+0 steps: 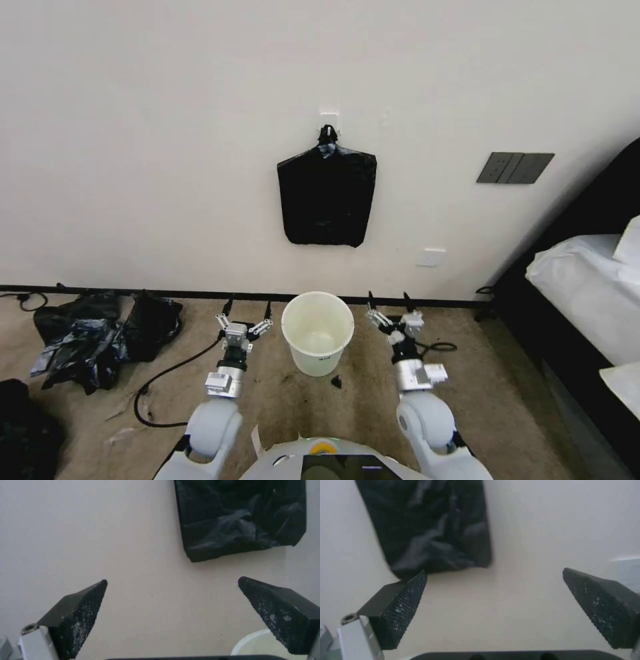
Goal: Place a trash bag onto the trash bin.
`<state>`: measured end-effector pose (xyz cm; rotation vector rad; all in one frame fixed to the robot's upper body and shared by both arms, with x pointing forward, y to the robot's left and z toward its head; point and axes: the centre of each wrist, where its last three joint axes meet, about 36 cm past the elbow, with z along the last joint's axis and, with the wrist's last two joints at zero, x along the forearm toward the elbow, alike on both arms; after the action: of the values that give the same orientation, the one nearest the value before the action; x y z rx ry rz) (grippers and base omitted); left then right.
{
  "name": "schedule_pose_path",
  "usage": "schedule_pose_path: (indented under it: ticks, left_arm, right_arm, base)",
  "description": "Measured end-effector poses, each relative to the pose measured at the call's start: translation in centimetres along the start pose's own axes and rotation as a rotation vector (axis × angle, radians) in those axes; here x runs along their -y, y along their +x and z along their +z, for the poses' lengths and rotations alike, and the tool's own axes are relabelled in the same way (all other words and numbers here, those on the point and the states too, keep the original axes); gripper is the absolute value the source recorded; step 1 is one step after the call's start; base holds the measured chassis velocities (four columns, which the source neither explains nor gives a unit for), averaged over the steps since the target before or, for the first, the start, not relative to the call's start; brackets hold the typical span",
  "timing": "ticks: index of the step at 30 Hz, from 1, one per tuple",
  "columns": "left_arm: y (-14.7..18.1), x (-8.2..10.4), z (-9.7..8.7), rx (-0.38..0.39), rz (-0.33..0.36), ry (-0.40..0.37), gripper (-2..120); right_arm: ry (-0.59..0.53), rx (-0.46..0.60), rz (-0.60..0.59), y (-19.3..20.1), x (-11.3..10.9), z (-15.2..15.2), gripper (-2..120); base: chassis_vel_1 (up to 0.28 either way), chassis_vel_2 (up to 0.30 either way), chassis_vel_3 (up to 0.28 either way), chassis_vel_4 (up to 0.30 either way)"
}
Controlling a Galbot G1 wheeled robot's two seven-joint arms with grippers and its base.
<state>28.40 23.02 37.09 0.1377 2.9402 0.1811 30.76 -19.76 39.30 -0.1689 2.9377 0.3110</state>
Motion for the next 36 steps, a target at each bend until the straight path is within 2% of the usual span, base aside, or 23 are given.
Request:
schedule_pose_path:
  ticks: [1, 5, 6, 10, 11, 14, 18, 20, 22, 26, 36]
  left_arm:
    - [0.0, 0.0, 0.0, 0.0, 0.0, 0.0, 100]
    - [0.7, -0.5, -0.4, -0.007, 0.009, -0.009, 100]
    - [0.7, -0.5, -0.4, -0.007, 0.009, -0.009, 100]
    - [1.5, -0.4, -0.5, -0.01, 0.02, -0.01, 100]
    - [1.5, -0.4, -0.5, -0.01, 0.02, -0.01, 100]
    - [1.7, -0.4, -0.5, 0.004, 0.016, -0.035, 100]
    - [2.2, -0.1, -0.7, 0.005, 0.02, -0.035, 100]
    - [2.3, 0.0, -0.7, 0.005, 0.024, -0.038, 100]
    - [2.6, 0.1, -0.7, 0.008, 0.039, -0.056, 100]
    - [2.6, 0.2, -0.8, 0.01, 0.046, -0.058, 100]
    - [2.5, 0.5, -0.7, 0.009, 0.042, -0.049, 100]
  right_arm:
    - [0.0, 0.0, 0.0, 0.0, 0.0, 0.0, 100]
    - [-0.22, -0.044, -0.087, -4.6, -0.8, -1.4, 100]
    - [-0.22, -0.044, -0.087, -4.6, -0.8, -1.4, 100]
    - [-0.394, -0.064, -0.16, -8.8, -1.7, -2.6, 100]
    - [-0.394, -0.064, -0.16, -8.8, -1.7, -2.6, 100]
    - [-0.514, -0.077, -0.222, -12.3, -2.6, -3.9, 100]
    - [-0.602, -0.067, -0.283, -15.2, -3.3, -5.7, 100]
    - [-0.617, -0.065, -0.294, -15.8, -3.4, -6.0, 100]
    - [-0.673, -0.05, -0.337, -18.5, -3.9, -7.6, 100]
    - [-0.709, -0.046, -0.367, -21.4, -4.1, -8.7, 100]
    - [-0.761, -0.027, -0.403, -27.8, -5.2, -11.4, 100]
  base:
    - [0.0, 0.0, 0.0, 0.0]
    - [0.0, 0.0, 0.0, 0.0]
    - [0.0, 0.0, 0.0, 0.0]
    - [0.0, 0.0, 0.0, 0.0]
    - [0.0, 0.0, 0.0, 0.0]
    - [0.0, 0.0, 0.0, 0.0]
    - [0.0, 0.0, 0.0, 0.0]
    - [0.0, 0.0, 0.0, 0.0]
    - [0.0, 0.0, 0.0, 0.0]
    - [0.0, 0.0, 0.0, 0.0]
    - [0.0, 0.0, 0.0, 0.0]
